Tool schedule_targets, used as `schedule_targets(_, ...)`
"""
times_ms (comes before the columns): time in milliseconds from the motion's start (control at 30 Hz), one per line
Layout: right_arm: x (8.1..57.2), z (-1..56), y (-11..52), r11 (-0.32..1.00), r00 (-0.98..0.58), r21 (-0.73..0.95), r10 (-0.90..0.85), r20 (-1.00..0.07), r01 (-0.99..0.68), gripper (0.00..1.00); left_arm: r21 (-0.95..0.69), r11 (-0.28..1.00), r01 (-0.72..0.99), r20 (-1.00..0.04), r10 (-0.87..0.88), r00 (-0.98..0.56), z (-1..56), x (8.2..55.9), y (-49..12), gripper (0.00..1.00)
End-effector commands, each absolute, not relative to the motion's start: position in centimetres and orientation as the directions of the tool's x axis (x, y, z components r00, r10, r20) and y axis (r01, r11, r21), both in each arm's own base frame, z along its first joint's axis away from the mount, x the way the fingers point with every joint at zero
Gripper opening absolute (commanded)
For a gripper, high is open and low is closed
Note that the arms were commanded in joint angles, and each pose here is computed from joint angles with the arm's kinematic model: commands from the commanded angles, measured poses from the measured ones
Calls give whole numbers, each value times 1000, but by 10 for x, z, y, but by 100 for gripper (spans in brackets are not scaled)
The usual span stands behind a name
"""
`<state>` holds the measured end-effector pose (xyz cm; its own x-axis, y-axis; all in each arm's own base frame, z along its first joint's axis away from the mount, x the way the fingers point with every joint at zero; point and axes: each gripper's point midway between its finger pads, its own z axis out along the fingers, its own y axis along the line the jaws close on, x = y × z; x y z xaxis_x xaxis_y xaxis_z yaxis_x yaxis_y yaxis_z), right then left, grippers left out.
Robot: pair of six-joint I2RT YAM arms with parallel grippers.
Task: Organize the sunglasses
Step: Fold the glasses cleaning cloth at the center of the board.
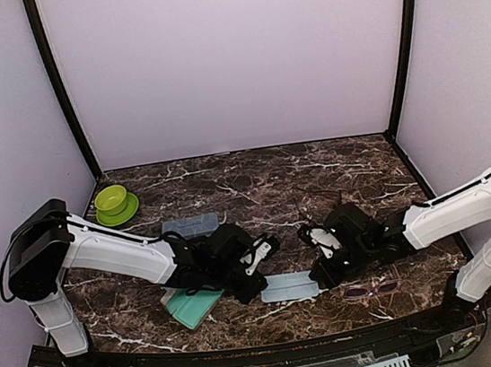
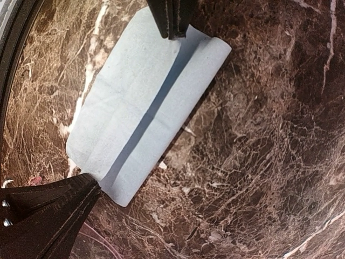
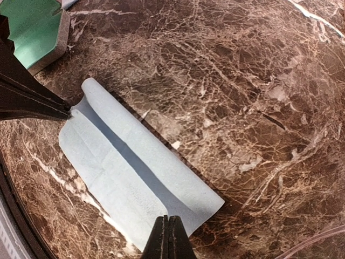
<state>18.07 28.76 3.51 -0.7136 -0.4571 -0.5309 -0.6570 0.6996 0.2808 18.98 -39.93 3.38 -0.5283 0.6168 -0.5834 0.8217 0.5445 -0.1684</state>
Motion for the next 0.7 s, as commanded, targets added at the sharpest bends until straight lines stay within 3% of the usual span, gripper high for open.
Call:
schedule_targets(0, 181, 38, 290, 699, -706, 278, -446, -550, -659, 0, -181, 535, 825, -601, 604, -523, 48, 184, -399, 0)
schedule_targets(667, 178, 36, 289, 698, -706, 278, -449, -548, -660, 0, -188, 530, 827, -593, 609, -526, 46, 179, -399, 0)
